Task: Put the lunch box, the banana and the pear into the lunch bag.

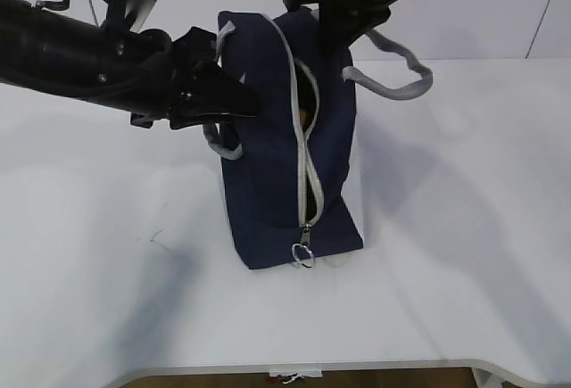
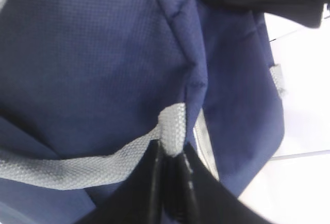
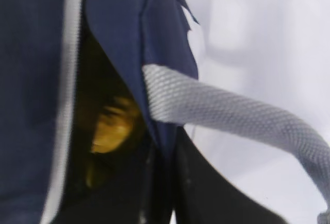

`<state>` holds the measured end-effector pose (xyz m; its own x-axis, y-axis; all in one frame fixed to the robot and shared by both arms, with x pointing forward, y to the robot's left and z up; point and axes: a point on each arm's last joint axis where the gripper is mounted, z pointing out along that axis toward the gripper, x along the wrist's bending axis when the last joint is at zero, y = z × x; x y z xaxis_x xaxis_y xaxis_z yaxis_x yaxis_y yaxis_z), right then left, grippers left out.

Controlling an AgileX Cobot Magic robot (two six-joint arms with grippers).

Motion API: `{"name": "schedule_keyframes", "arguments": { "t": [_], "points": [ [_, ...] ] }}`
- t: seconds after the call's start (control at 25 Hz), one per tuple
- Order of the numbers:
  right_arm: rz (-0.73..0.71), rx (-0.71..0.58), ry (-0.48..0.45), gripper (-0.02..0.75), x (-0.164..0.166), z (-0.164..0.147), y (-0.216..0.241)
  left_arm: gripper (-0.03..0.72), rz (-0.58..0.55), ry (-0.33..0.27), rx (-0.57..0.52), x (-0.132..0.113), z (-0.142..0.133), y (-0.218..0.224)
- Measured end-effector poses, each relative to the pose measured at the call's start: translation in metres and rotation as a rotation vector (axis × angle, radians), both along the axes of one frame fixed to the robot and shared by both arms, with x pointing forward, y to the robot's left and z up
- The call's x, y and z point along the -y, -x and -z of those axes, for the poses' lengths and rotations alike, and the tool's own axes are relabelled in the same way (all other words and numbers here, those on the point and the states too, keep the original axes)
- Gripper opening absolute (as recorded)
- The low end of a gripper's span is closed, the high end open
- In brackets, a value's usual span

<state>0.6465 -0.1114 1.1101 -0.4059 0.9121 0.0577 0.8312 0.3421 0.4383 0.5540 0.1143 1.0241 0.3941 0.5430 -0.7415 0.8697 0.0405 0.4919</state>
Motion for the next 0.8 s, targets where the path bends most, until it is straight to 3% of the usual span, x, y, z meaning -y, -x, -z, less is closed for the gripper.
{"name": "schedule_keyframes", "arguments": {
  "t": [0.16,0.28,0.56,0.8],
  "points": [
    [-0.009,-0.017,-0.061,0.331,-0.005,-0.001,0.002,0.268,0.018,0.003,-0.004,0.0,0.0,0.001],
    [-0.016,-0.019,-0.103,0.433,-0.007,-0.008,0.006,0.326,0.051,0.0,0.006,-0.007,-0.005,0.004],
    [-0.034,0.065,-0.189,0.461,0.001,-0.058,0.034,0.338,0.112,0.014,0.007,-0.039,-0.026,0.011],
    [-0.043,0.076,-0.198,0.465,0.016,-0.078,0.068,0.338,0.258,-0.073,-0.07,-0.052,-0.027,0.029]
  ]
}}
